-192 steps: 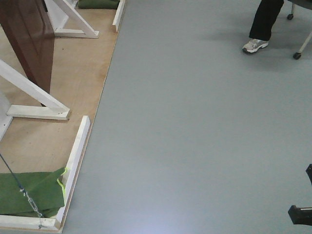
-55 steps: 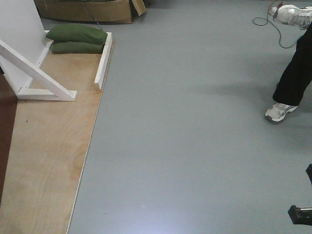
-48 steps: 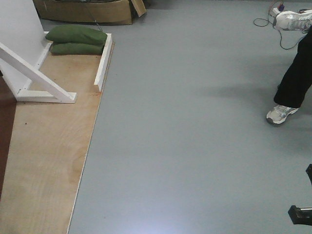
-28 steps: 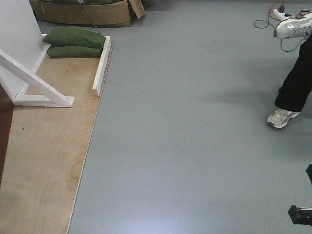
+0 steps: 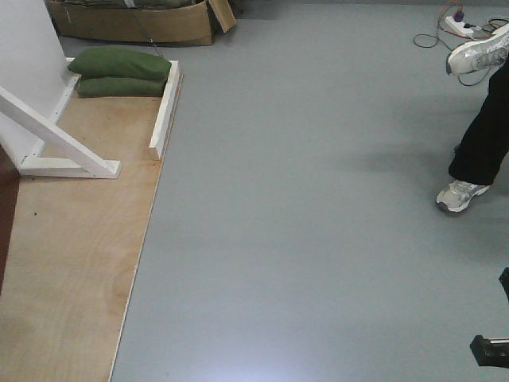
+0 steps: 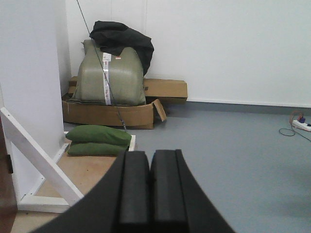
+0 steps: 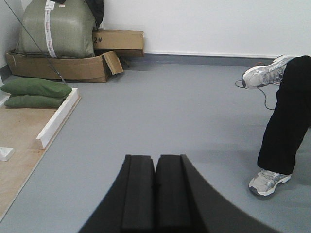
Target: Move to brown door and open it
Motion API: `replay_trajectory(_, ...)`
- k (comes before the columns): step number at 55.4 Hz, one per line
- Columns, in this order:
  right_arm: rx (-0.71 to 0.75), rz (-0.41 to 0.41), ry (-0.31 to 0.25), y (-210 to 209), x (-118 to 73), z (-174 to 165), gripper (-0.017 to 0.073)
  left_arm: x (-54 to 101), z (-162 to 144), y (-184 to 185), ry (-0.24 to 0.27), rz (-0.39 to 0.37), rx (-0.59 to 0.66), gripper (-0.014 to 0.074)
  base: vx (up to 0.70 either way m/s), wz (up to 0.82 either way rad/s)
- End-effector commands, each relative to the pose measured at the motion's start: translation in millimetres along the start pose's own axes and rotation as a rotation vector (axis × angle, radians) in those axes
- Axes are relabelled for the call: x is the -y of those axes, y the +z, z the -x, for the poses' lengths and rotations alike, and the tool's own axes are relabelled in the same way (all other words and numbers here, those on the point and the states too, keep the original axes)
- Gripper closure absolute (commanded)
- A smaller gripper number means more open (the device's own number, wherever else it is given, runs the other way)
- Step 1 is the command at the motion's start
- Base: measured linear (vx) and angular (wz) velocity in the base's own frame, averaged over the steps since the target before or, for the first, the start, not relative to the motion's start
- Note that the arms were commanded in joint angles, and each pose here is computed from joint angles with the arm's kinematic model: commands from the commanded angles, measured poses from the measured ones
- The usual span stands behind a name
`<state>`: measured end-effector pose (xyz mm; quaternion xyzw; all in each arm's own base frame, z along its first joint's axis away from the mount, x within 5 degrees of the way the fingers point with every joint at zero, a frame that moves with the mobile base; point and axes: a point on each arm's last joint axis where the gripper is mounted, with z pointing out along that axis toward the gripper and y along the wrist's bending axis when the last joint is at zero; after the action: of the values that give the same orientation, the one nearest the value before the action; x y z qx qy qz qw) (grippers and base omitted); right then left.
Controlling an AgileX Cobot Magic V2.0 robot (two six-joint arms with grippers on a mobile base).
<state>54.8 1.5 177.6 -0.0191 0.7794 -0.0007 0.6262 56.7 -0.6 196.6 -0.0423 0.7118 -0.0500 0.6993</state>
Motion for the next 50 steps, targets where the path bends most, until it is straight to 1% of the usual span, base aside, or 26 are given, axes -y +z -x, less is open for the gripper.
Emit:
replay_trajectory(1,0.093,-0.008,-0.012,-1,0.5,7,0.0559,2.4,15,-3,-0.006,-0.023,0.119,0.0597,0.0,0.0)
replay_trajectory(7,0.093,-0.008,-0.012,-1,0.5,7,0.0559,2.6,17,-3,-0.006,-0.023,0.12,0.0597,0.0,0.0)
replay_trajectory(13,0.093,-0.008,-0.012,-1,0.5,7,0.0559,3.5,24,0,-0.006,-0.018,0.084,0.0597,0.0,0.0)
replay_trajectory(22,0.093,-0.008,-0.012,-1,0.5,7,0.0559,6.5,48,7,-0.005,-0.011,0.062,0.0597,0.0,0.0)
replay_trajectory(31,0.093,-0.008,-0.012,-1,0.5,7,0.0559,10.1,97,15,-0.014,0.022,0.117,0.0597,0.0,0.0)
replay_trajectory(39,0.093,-0.008,-0.012,-1,0.5,7,0.0559,12.3,156,28,-0.009,0.068,0.197,0.0597,0.0,0.0)
replay_trajectory(45,0.093,-0.008,-0.012,-1,0.5,7,0.0559,7.7,195,45,-0.002,0.137,0.229,0.0597,0.0,0.0)
replay_trajectory(50,0.093,-0.008,-0.012,-1,0.5,7,0.0559,-0.9,225,58,0.0,0.213,0.265,0.0597,0.0,0.0)
